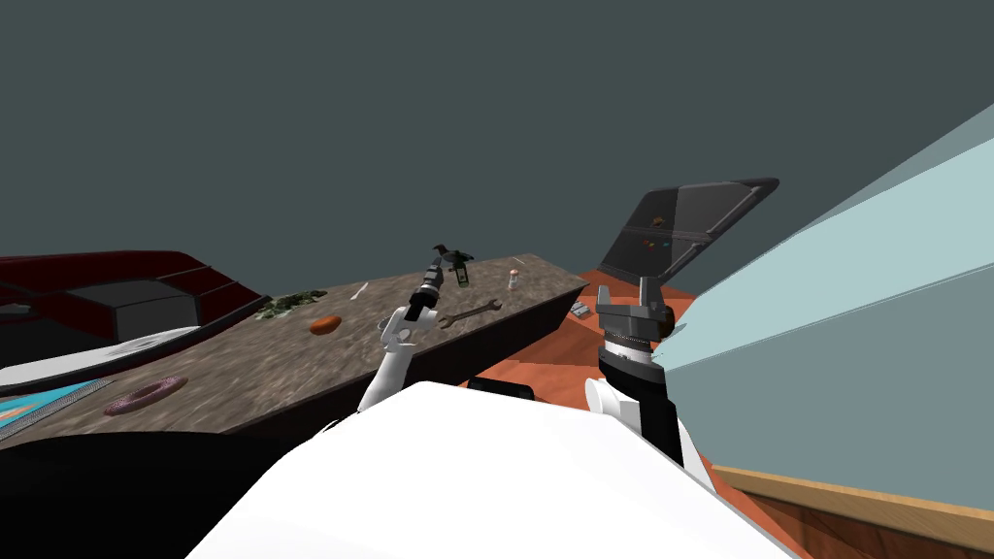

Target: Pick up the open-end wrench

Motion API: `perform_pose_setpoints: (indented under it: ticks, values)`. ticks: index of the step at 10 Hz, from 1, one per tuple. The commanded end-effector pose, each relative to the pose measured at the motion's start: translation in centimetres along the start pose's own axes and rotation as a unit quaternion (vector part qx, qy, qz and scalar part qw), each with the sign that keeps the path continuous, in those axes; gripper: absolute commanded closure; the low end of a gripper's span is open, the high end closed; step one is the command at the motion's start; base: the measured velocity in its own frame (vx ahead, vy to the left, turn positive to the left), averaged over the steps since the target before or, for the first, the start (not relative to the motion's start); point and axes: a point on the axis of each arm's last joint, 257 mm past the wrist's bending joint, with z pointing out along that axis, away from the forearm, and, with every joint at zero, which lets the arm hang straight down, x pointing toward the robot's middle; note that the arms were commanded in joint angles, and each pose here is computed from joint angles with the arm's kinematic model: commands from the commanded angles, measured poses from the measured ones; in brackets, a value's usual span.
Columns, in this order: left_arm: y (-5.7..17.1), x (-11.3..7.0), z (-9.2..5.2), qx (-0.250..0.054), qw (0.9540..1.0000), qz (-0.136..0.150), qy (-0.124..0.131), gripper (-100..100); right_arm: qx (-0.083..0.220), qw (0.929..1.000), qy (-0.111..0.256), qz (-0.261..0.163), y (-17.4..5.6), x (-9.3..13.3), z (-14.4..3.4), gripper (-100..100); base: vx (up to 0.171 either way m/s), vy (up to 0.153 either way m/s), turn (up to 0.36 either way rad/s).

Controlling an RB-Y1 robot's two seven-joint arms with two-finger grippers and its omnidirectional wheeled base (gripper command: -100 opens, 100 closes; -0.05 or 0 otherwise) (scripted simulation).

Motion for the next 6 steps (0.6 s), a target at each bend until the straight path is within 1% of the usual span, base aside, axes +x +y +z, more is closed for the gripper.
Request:
perform_pose_setpoints:
  ticks: [1,2,3,4,5,6]
  values:
    - [1.4,-0.6,1.4,-0.025,0.9997,-0.003,-0.008,-100,0.0,1.0,0.0,0.0,0.0,0.0,0.0,0,0.037,-0.067,-0.012]
    - [1.9,-0.6,1.5,-0.036,0.9993,-0.004,-0.009,-100,0.0,1.0,0.0,0.0,0.0,0.0,0.0,0,0.043,-0.07,-0.002]
    - [2.8,-1.0,2.6,-0.052,0.9985,-0.008,-0.015,-100,0.0,1.0,0.0,0.0,0.0,0.0,0.0,0,0.053,-0.093,-0.008]
    - [3.3,-1.0,2.9,-0.063,0.9978,-0.01,-0.016,-100,0.0,1.0,0.0,0.0,0.0,0.0,0.0,0,0.049,-0.077,0.001]
    - [3.6,-1.0,2.8,-0.069,0.9974,-0.01,-0.017,-100,0.0,1.0,0.0,0.0,0.0,0.0,0.0,0,0.024,-0.028,0.0]
    - [4.6,-1.3,4.1,-0.088,0.9958,-0.018,-0.022,-100,0.0,1.0,0.0,0.0,0.0,0.0,0.0,0,0.031,-0.057,-0.009]
